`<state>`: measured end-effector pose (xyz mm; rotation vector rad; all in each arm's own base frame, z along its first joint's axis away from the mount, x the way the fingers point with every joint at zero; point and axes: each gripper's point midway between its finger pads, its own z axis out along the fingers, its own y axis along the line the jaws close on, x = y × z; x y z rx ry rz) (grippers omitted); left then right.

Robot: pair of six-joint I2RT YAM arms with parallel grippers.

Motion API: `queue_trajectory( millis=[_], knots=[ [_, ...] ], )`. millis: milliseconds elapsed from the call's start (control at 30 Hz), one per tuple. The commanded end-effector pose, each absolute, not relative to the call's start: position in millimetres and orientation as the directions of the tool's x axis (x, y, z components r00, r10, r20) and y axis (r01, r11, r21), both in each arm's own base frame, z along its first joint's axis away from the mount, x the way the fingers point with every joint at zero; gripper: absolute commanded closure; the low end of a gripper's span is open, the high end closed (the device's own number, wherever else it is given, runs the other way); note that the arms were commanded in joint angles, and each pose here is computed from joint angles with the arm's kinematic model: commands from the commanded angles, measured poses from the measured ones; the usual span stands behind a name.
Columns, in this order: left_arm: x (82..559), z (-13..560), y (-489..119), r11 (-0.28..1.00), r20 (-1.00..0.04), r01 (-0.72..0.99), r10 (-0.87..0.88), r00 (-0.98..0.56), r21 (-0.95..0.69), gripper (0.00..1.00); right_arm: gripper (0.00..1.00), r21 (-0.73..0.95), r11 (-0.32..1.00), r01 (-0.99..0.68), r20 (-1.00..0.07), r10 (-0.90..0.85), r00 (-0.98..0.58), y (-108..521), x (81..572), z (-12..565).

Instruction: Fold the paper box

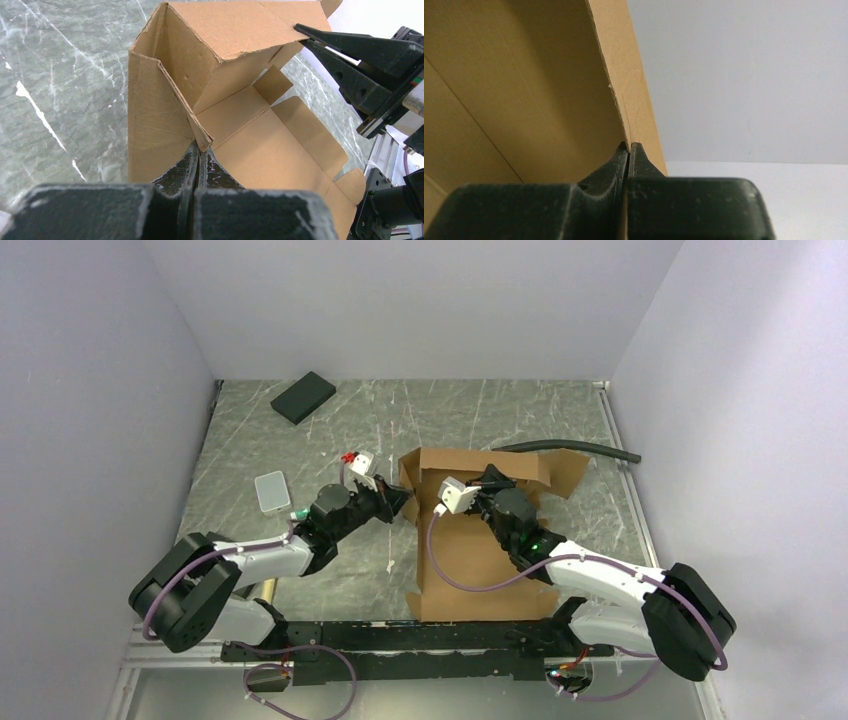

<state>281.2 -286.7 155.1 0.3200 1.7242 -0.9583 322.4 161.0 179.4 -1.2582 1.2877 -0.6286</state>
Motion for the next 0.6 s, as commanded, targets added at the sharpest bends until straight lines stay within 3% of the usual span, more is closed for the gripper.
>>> queue_trajectory(
  millis=[0, 567],
  knots=[
    [289.2, 190.8, -307.1, 0.56, -0.882, 0.683, -0.323, -0.342, -0.47, 1.0, 1.0, -0.866, 0.274, -0.419, -0.402, -0.879, 0.256, 175.6, 312.2, 152.4],
    [302.5, 189.8, -336.9, 0.52, -0.852, 0.683, -0.408, -0.329, -0.513, 1.0, 1.0, -0.795, 0.333, -0.507, -0.5, -0.833, 0.236, 182.3, 308.5, 154.9]
  ],
)
